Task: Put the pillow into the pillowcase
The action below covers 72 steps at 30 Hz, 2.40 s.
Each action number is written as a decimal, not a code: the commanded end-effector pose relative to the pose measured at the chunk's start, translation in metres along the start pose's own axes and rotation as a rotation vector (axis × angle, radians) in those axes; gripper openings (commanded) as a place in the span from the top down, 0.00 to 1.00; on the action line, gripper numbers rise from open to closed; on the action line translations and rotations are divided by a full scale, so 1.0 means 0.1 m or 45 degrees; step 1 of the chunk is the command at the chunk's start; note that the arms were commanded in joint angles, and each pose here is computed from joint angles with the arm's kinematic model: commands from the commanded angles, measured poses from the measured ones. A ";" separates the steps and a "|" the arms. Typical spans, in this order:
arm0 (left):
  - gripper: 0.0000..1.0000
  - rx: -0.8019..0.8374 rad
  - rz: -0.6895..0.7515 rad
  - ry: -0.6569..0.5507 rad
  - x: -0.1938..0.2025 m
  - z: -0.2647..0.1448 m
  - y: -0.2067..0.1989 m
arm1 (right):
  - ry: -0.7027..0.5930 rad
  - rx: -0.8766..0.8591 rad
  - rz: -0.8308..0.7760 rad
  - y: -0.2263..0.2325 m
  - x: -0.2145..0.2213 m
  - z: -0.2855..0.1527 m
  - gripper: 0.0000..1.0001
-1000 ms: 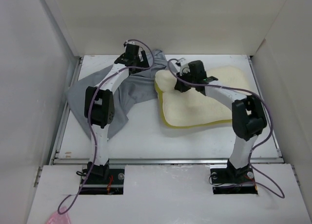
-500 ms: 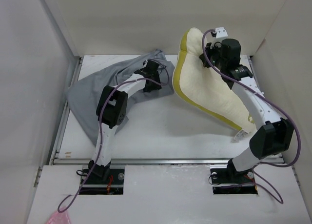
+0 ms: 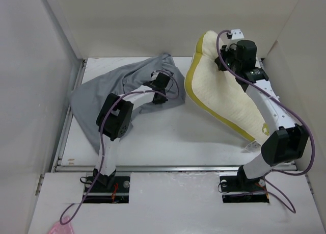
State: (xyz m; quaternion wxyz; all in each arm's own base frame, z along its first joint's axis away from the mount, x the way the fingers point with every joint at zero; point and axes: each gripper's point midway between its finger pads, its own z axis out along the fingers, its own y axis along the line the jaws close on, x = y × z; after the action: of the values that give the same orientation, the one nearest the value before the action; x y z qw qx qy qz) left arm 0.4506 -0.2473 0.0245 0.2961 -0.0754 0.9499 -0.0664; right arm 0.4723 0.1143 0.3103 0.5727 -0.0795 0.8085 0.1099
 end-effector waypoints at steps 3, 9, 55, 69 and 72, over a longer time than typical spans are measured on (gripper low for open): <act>1.00 -0.138 0.183 0.369 1.29 -0.72 0.28 | -0.268 0.063 -0.013 -0.14 -0.72 -0.40 1.00; 0.96 -0.132 0.276 0.367 1.35 -1.34 0.17 | -0.256 0.091 -0.021 -0.18 -0.66 -0.41 1.00; 1.00 -0.012 0.437 0.231 0.24 -0.59 -0.21 | -0.062 0.149 0.030 -0.29 0.09 -0.33 1.00; 0.47 -0.043 0.479 0.214 0.25 -0.61 -0.27 | -0.074 0.136 0.053 -0.26 0.09 -0.40 1.00; 0.50 -0.103 0.482 0.226 0.29 -0.54 -0.18 | -0.074 0.136 0.053 -0.26 0.09 -0.40 1.00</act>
State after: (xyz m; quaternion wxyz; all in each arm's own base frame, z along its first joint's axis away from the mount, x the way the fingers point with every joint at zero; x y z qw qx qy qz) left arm 0.3926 -0.2736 0.0505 0.2089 0.1062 0.9722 -0.0013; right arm 0.4397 0.0792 0.2656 0.5372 -0.0383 0.8394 0.0733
